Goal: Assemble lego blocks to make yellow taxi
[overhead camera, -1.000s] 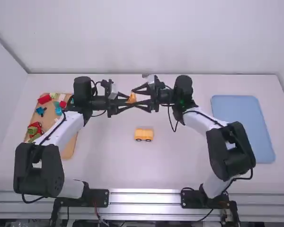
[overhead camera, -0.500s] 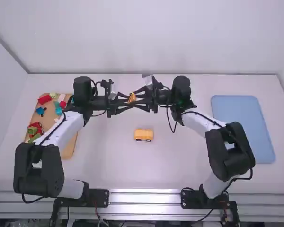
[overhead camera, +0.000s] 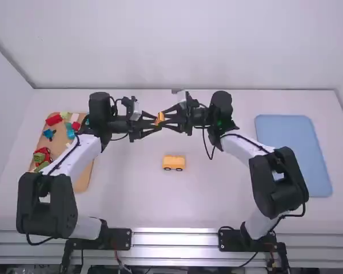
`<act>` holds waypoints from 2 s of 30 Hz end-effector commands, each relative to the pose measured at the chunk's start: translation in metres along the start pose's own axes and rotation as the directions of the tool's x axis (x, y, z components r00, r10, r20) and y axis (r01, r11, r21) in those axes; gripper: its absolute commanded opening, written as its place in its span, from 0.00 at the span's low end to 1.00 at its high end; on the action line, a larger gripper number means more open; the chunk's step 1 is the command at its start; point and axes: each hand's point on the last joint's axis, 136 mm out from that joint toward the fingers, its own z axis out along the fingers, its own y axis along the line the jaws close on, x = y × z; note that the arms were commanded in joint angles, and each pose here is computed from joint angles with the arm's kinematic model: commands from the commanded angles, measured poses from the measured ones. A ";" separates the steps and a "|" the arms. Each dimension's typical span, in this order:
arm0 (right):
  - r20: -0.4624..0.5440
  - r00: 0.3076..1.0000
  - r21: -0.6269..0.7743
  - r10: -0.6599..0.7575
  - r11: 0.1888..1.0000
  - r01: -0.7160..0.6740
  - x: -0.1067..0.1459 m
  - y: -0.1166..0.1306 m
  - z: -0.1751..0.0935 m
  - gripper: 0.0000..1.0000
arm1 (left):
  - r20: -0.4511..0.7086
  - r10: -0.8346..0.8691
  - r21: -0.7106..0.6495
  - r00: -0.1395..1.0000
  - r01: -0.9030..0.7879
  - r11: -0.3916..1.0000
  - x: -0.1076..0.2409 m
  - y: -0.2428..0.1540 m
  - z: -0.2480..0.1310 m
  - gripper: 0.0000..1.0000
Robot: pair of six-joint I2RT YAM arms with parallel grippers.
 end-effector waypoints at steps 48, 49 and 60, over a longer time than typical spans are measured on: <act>-0.963 -0.149 0.218 0.226 0.973 0.071 0.254 0.028 -0.140 0.27 | -0.290 -0.101 -0.616 0.952 -0.105 0.781 0.050 0.106 -0.045 0.99; -0.966 -0.157 0.198 0.206 0.978 0.063 0.258 0.028 -0.139 0.27 | -0.290 -0.101 -0.616 0.952 -0.105 0.781 0.050 0.106 -0.045 0.99; -0.962 -0.177 0.196 0.210 0.976 0.089 0.271 0.023 -0.135 0.79 | -0.290 -0.101 -0.616 0.952 -0.105 0.781 0.050 0.106 -0.045 0.99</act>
